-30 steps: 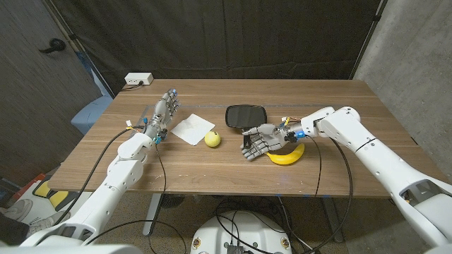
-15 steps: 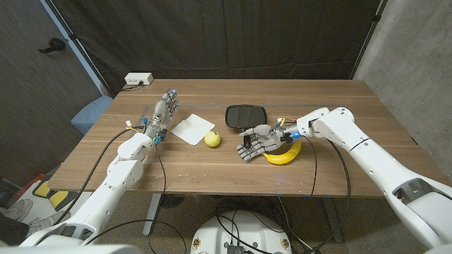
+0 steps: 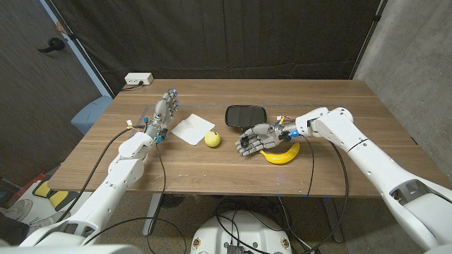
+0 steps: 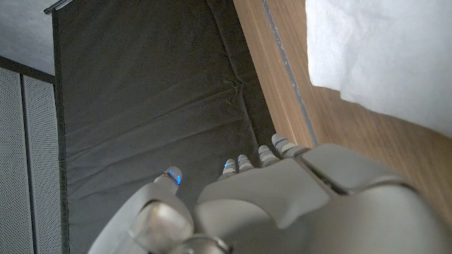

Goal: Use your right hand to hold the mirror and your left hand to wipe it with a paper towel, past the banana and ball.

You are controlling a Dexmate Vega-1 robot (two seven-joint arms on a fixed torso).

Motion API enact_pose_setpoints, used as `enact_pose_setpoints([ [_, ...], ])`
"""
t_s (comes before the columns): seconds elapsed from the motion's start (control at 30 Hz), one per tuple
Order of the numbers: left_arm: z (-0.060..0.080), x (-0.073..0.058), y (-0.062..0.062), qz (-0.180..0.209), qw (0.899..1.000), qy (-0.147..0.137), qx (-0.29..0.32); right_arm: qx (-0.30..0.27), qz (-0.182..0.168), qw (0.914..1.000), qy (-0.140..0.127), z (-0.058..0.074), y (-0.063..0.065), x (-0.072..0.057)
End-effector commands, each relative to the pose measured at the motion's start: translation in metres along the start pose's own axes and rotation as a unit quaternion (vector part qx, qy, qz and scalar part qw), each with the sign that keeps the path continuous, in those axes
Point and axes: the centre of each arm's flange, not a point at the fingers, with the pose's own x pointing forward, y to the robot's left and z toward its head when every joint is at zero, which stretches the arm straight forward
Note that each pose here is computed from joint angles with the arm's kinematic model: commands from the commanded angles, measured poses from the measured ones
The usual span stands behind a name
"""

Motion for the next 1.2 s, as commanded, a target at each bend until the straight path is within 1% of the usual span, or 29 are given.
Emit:
enact_pose_setpoints([
  [0.03, 0.001, 0.005, -0.004, -0.004, 1.0, 0.002, 0.001, 0.018, -0.05, 0.9979, -0.038, 0.001, -0.005, -0.006],
  [0.17, 0.002, 0.006, -0.005, -0.005, 1.0, 0.001, 0.003, 0.021, -0.068, 0.9962, -0.051, 0.002, -0.006, -0.009],
  [0.27, 0.002, 0.008, -0.005, -0.007, 1.0, 0.002, 0.004, 0.022, -0.074, 0.9952, -0.061, 0.002, -0.007, -0.01],
  [0.43, 0.003, 0.01, -0.007, -0.011, 1.0, 0.003, 0.007, 0.023, -0.09, 0.993, -0.073, 0.0, -0.008, -0.012],
  [0.53, 0.004, 0.01, -0.007, -0.014, 1.0, 0.005, 0.014, 0.02, -0.106, 0.991, -0.079, -0.001, -0.008, -0.014],
  [0.6, 0.005, 0.01, -0.007, -0.012, 1.0, -0.003, 0.023, 0.021, -0.116, 0.9895, -0.084, -0.002, -0.008, -0.016],
  [0.7, 0.01, 0.009, -0.006, 0.0, 0.998, -0.008, 0.057, 0.028, -0.131, 0.9867, -0.092, -0.004, -0.009, -0.018],
  [0.9, 0.019, 0.003, -0.007, 0.016, 0.995, -0.006, 0.095, 0.035, -0.149, 0.982, -0.11, -0.007, -0.008, -0.02],
  [1.03, 0.03, -0.001, -0.012, 0.013, 0.991, -0.002, 0.133, 0.034, -0.162, 0.9783, -0.125, -0.009, -0.008, -0.021],
  [1.2, 0.044, -0.006, -0.013, 0.005, 0.982, 0.016, 0.187, 0.031, -0.171, 0.974, -0.145, -0.011, -0.008, -0.022],
])
